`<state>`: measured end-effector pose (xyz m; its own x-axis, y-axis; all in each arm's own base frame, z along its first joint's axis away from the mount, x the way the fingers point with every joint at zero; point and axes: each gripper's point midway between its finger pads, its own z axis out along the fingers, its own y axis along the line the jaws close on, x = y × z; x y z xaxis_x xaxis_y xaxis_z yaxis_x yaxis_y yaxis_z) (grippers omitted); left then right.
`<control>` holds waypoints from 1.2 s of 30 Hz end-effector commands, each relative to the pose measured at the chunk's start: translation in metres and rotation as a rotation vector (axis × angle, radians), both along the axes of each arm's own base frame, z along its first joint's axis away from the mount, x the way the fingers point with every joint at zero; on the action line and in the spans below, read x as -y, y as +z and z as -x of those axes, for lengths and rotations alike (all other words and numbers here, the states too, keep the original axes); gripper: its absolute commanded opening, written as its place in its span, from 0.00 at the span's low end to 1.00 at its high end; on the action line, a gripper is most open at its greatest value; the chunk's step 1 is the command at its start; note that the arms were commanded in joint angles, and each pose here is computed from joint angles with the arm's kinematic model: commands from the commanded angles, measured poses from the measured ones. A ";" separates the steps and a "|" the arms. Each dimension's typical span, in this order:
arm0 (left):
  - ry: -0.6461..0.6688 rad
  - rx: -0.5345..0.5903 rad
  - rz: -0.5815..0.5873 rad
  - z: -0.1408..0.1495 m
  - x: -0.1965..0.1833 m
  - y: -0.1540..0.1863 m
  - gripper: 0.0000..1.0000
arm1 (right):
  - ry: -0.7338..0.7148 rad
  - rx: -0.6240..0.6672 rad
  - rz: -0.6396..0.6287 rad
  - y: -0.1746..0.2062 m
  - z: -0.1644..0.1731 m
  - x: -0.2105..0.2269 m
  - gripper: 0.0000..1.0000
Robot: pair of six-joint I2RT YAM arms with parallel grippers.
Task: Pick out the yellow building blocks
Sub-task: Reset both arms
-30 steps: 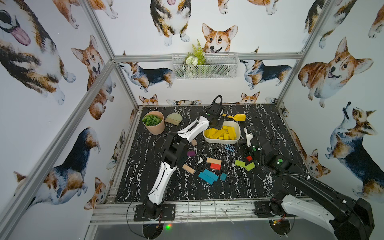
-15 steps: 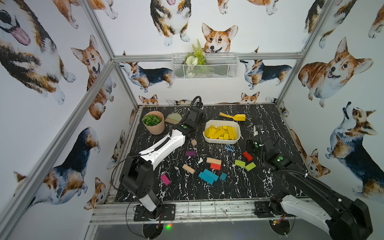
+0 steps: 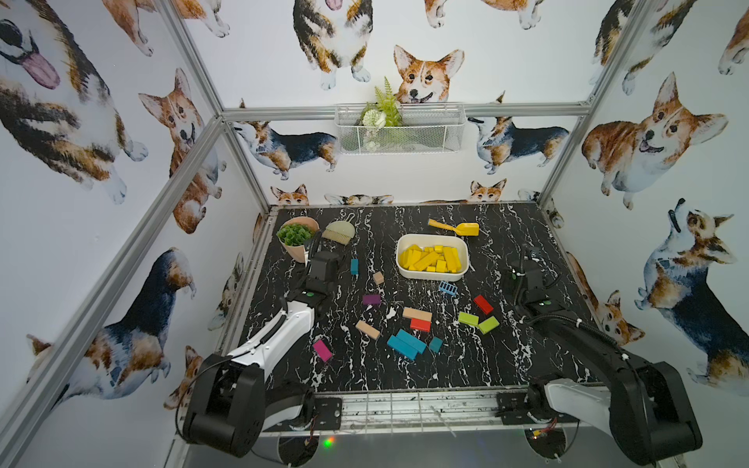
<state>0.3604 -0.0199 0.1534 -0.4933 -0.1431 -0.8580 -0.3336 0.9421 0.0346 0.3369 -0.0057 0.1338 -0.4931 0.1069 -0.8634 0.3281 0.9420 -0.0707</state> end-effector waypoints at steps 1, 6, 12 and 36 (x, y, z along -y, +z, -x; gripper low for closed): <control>0.170 0.087 -0.143 0.009 -0.050 0.001 0.75 | 0.099 0.014 0.129 -0.007 -0.042 -0.010 0.84; 0.123 0.045 -0.125 0.008 -0.065 -0.026 0.83 | 0.122 0.118 0.186 -0.026 -0.048 -0.004 0.88; -0.001 0.090 -0.091 -0.005 -0.060 -0.045 0.83 | 0.189 0.148 0.001 -0.033 -0.039 0.003 0.88; -0.221 0.201 -0.068 -0.034 -0.027 -0.062 0.99 | 0.156 0.199 -0.040 -0.041 -0.034 0.015 1.00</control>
